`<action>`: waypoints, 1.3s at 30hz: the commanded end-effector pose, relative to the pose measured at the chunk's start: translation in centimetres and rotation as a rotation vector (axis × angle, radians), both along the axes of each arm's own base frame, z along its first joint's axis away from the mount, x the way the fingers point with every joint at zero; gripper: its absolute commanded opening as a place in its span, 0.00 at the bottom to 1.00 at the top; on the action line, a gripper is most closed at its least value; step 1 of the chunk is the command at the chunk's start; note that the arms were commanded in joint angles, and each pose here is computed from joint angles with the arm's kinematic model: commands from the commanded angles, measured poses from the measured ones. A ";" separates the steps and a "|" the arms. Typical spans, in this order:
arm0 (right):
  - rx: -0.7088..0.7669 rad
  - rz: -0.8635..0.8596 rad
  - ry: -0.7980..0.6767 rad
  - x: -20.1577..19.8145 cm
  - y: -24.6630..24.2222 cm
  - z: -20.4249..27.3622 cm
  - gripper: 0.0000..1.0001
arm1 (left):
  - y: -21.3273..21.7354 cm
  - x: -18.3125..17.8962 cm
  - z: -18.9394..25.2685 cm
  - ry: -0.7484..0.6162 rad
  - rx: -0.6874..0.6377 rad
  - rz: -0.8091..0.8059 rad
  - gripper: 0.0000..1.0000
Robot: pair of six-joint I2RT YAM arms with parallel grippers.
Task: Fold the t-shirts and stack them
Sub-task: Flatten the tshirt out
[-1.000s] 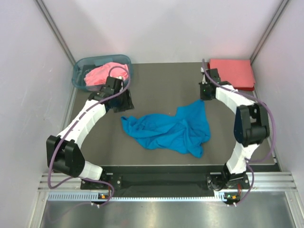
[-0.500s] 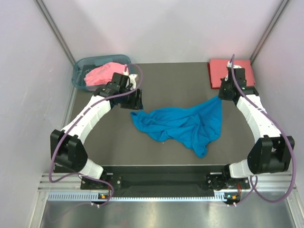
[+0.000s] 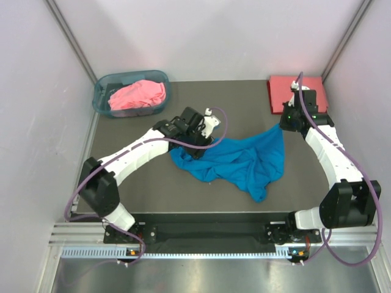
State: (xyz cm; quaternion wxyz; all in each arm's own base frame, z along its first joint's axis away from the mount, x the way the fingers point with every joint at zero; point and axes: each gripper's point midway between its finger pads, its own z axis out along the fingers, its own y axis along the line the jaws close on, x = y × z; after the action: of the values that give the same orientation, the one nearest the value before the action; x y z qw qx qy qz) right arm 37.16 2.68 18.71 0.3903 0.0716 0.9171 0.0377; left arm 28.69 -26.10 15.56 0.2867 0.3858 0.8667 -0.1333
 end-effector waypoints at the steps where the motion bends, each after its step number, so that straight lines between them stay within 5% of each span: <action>1: 0.022 0.004 -0.076 0.2 0.3 2.2 0.00 | -0.4 1.6 -0.2 -0.073 0.079 -0.070 0.60; 15: 0.031 0.004 -0.092 0.5 0.1 2.8 0.00 | 0.1 3.4 -5.6 -0.091 0.274 -0.045 0.50; 17: 0.034 0.001 -0.090 0.5 0.1 2.7 0.00 | 0.9 3.8 -5.7 -0.117 0.316 -0.017 0.41; 18: 0.034 0.001 -0.095 0.5 0.1 2.9 0.00 | 1.0 4.2 -5.4 -0.140 0.321 0.005 0.23; 20: 0.035 -0.003 -0.100 0.5 0.0 3.1 0.00 | 2.2 5.6 -4.4 -0.214 0.362 0.098 0.06; 24: 0.013 -0.059 -0.145 1.0 -1.2 6.6 0.00 | 4.2 8.8 4.6 -0.452 0.286 0.402 0.00; 31: -0.037 -0.248 -0.456 -0.9 -5.3 21.0 0.00 | 11.4 7.5 26.5 -0.744 -0.162 0.841 0.00; 39: -0.021 -0.309 -0.607 -6.3 -6.1 26.5 0.00 | 16.5 2.6 31.2 -0.803 -0.291 0.948 0.00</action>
State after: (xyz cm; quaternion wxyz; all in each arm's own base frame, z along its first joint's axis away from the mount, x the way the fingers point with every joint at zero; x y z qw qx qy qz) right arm 32.62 -2.21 43.86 0.6377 0.1656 0.7523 0.0037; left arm 30.83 -10.00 49.27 0.6938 -0.0492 0.7183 0.0133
